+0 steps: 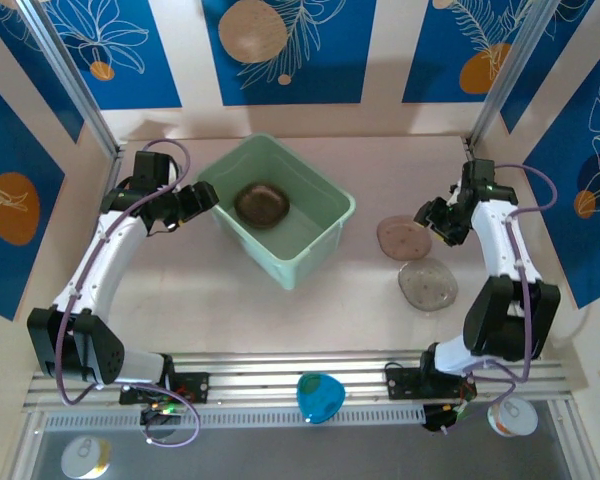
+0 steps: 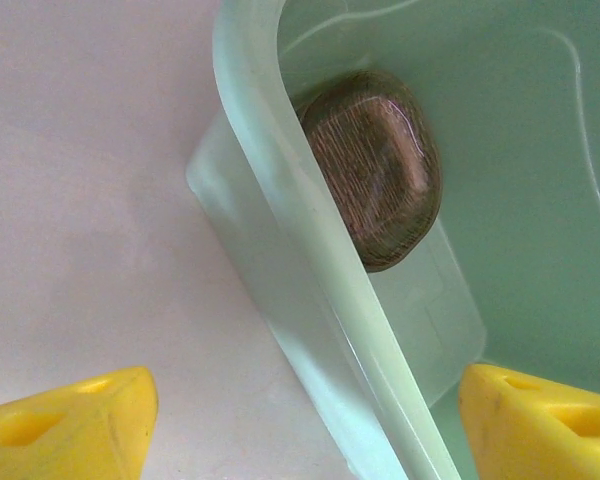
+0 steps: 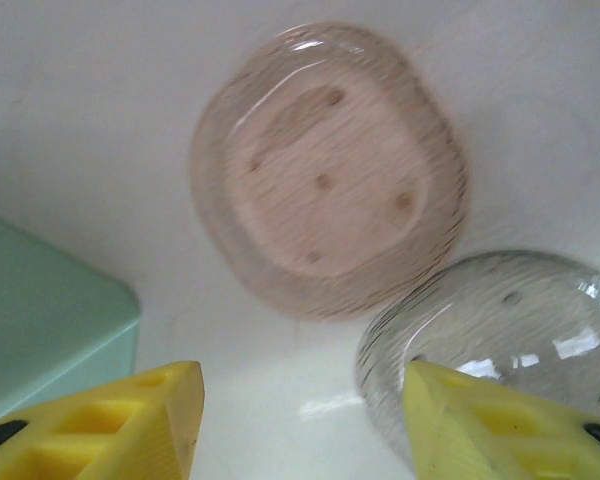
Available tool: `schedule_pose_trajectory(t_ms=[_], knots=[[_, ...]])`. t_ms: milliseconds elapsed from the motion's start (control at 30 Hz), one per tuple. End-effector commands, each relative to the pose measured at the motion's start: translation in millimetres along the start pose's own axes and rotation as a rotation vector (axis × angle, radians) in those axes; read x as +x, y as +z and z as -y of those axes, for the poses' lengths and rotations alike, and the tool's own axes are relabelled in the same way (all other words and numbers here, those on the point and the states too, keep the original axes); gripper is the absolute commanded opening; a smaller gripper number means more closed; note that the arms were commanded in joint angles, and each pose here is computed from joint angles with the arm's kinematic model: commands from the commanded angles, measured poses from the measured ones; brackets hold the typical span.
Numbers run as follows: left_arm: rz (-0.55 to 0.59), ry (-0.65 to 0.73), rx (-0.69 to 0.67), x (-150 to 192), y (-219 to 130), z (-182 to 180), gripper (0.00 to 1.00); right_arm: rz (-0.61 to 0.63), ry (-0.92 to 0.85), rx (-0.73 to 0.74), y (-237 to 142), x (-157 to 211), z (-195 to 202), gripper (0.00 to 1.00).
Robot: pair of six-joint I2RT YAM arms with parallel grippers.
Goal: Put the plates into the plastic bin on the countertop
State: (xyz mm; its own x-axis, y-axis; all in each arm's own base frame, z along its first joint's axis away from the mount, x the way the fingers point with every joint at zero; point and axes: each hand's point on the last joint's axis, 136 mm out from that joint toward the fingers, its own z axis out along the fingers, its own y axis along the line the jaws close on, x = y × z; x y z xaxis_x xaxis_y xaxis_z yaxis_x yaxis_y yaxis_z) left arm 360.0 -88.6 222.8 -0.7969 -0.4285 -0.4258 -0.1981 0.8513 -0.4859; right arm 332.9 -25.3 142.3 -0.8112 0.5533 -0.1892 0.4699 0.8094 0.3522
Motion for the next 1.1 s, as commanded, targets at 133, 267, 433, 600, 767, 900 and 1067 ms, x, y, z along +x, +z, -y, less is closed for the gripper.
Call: schedule_pose_trajectory(t_ms=[133, 267, 433, 600, 767, 900, 1067], knots=[[0.02, 0.005, 0.028, 0.7, -3.6, 12.4, 0.79, -0.029, -0.058, 0.082, 38.8, -38.9, 31.5, 0.57], [0.018, 0.011, 0.023, -0.2, -2.8, 15.0, 0.79, -0.078, -0.089, 0.15, 59.9, -51.2, 47.0, 0.57], [0.019, 0.015, 0.017, -1.2, -2.8, 16.1, 0.79, -0.111, -0.099, 0.128, 78.1, -56.4, 46.9, 0.58], [0.017, 0.018, 0.009, -0.9, -1.6, 15.5, 0.79, -0.153, -0.128, 0.139, 94.1, -51.0, 47.5, 0.58], [0.012, 0.019, 0.008, -0.3, 1.7, 15.2, 0.79, -0.16, -0.16, 0.127, 103.7, -43.4, 41.2, 0.58], [0.004, 0.019, 0.009, -0.1, 4.5, 15.3, 0.79, -0.186, -0.16, 0.152, 112.2, -38.9, 44.7, 0.57], [0.005, 0.021, 0.01, -0.2, 5.2, 15.6, 0.79, -0.198, -0.166, 0.154, 121.0, -38.2, 42.5, 0.5]])
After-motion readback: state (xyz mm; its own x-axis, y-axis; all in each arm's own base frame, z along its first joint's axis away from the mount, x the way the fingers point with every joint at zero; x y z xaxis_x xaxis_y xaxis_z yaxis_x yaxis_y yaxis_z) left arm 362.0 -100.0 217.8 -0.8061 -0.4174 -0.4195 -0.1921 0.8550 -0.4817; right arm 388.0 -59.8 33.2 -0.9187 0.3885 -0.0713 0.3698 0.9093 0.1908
